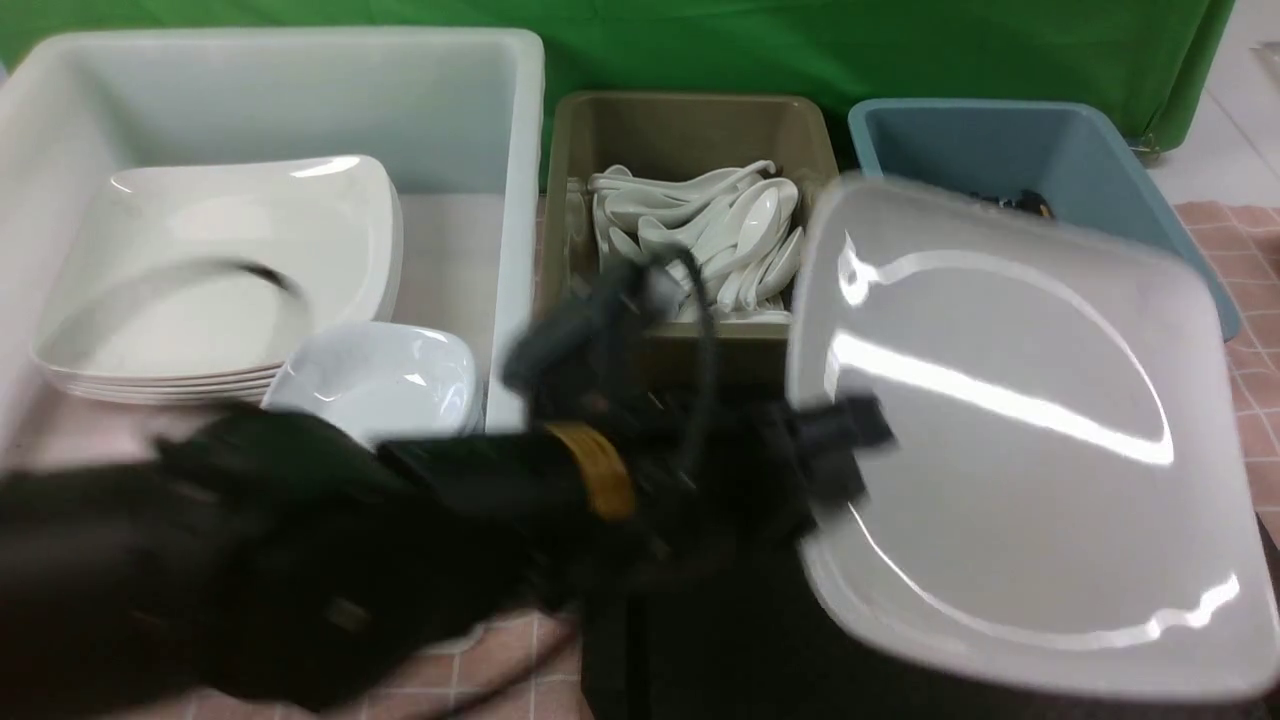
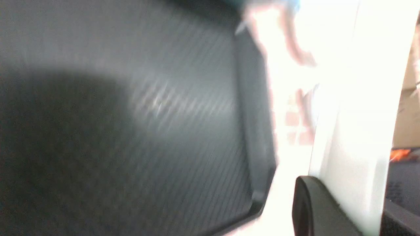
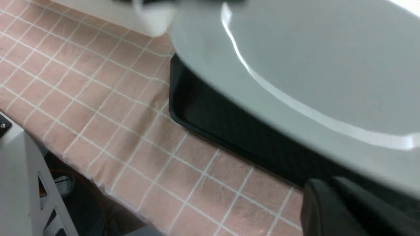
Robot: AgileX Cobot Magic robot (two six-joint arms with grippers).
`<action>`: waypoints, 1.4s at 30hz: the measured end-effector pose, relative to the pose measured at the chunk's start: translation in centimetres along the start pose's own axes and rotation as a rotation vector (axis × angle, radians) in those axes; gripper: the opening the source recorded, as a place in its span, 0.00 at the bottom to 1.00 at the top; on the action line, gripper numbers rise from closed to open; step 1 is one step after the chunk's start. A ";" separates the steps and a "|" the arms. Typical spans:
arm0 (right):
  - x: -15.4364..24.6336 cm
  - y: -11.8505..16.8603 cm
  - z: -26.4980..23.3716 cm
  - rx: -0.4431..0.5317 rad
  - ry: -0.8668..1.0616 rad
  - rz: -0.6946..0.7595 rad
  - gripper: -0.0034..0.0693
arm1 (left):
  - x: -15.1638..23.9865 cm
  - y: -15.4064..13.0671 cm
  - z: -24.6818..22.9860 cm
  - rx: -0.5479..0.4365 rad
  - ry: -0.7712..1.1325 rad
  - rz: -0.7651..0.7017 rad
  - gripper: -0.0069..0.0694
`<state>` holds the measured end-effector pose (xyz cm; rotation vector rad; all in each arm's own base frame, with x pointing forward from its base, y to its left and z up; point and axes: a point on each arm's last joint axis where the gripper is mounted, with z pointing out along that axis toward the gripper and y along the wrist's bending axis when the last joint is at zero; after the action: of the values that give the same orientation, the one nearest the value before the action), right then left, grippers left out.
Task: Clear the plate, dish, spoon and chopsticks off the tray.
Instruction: Use the left arm to put the plate into the large storage box on the left
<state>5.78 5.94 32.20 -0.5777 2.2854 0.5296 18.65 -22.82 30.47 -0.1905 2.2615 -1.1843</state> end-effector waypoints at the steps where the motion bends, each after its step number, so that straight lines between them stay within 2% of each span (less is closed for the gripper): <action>1: 0.0 0.0 0.0 0.001 -0.001 -0.001 0.15 | -1.2 -0.4 -1.5 0.003 -0.028 0.024 0.12; 5: 0.0 0.0 0.0 0.003 -0.002 -0.003 0.15 | -6.7 -0.8 -8.2 -0.078 -0.160 0.129 0.11; 6: 0.0 0.0 0.0 0.003 -0.002 -0.003 0.15 | -8.8 -0.3 -11.0 -0.150 -0.221 0.148 0.11; 7: 0.0 0.0 0.0 0.003 -0.002 -0.003 0.15 | -8.8 -0.5 -11.2 -0.143 -0.228 0.159 0.11; 10: 0.0 0.0 0.0 0.004 -0.003 -0.003 0.15 | -12.9 2.1 -17.2 -0.388 -0.361 0.181 0.11; 11: 0.0 0.0 0.0 0.004 -0.003 -0.003 0.15 | -13.1 2.3 -17.5 -0.403 -0.364 0.180 0.11; 12: 0.0 0.0 0.0 0.003 -0.004 -0.003 0.15 | -13.6 3.3 -18.3 -0.460 -0.369 0.172 0.11; 14: -0.1 0.0 0.0 0.000 -0.009 -0.003 0.15 | -15.1 6.6 -19.9 -0.581 -0.339 0.111 0.11; 15: -0.1 0.0 0.0 -0.001 -0.012 -0.003 0.15 | -15.3 7.3 -20.1 -0.591 -0.324 0.093 0.11; 16: -0.1 0.0 0.0 -0.004 -0.017 -0.003 0.15 | -16.7 9.7 -20.8 -0.576 -0.305 0.029 0.11; 17: -0.2 0.1 0.0 -0.008 -0.026 -0.003 0.15 | -17.7 11.6 -21.6 -0.533 -0.305 -0.007 0.11; 18: -0.2 0.1 0.0 -0.007 -0.028 -0.004 0.15 | -17.8 11.7 -21.4 -0.511 -0.302 -0.023 0.11; 21: -0.4 0.1 0.0 -0.016 -0.045 -0.004 0.15 | -21.3 15.5 -23.5 -0.308 -0.405 -0.114 0.11; 22: -0.4 0.1 0.0 -0.016 -0.045 -0.004 0.15 | -21.3 15.6 -23.6 -0.305 -0.413 -0.112 0.11; 24: -0.4 0.1 0.0 -0.017 -0.046 -0.004 0.15 | -23.2 17.6 -24.3 -0.259 -0.460 -0.139 0.11; 31: -0.5 0.1 0.0 -0.006 -0.054 -0.013 0.15 | -27.0 24.2 -22.8 -0.315 -0.397 -0.123 0.11; 36: -0.5 -0.1 0.0 0.009 -0.061 -0.026 0.15 | -29.3 26.2 -22.0 -0.391 -0.349 -0.062 0.11; 42: -0.6 -0.1 0.0 0.013 -0.063 -0.031 0.16 | -30.9 26.8 -18.8 -0.467 -0.279 0.038 0.11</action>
<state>6.21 6.00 32.56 -0.5807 2.2154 0.5111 37.43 18.12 30.68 -0.4584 2.2395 -0.5516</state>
